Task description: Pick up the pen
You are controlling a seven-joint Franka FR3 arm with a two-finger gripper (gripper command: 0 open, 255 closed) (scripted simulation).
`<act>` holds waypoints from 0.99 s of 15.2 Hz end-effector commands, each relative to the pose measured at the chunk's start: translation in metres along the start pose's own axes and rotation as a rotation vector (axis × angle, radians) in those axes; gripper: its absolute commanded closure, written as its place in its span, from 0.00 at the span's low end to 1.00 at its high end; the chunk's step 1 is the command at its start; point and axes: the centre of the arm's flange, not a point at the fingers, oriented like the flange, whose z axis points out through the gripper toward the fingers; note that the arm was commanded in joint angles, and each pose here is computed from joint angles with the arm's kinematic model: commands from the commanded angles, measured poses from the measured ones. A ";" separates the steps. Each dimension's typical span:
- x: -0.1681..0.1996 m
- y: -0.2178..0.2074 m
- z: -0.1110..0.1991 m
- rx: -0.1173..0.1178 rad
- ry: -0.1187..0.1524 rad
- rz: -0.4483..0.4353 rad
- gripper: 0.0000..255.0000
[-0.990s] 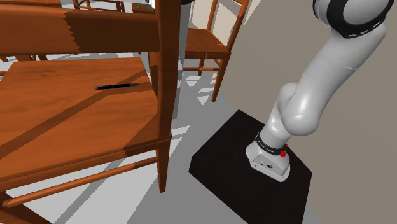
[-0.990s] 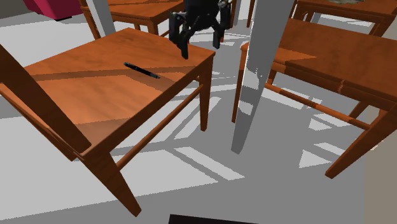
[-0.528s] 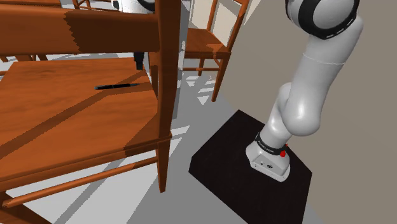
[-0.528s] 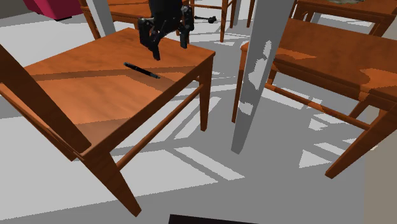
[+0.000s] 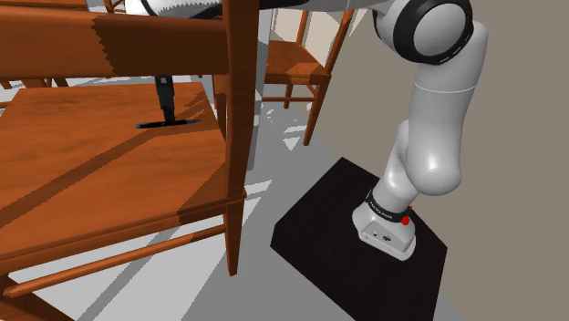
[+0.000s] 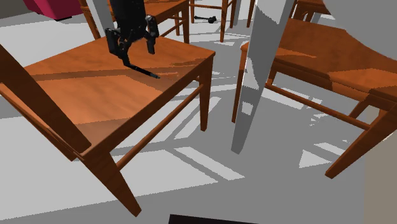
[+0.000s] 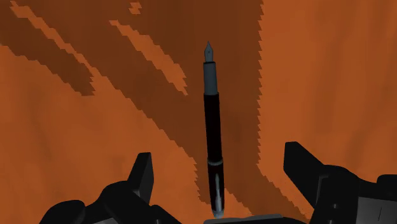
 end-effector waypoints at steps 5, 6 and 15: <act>0.004 -0.001 0.031 0.002 0.000 -0.013 0.00; 0.004 -0.001 0.037 0.002 0.000 -0.013 0.00; 0.001 -0.005 0.041 0.001 0.000 -0.013 1.00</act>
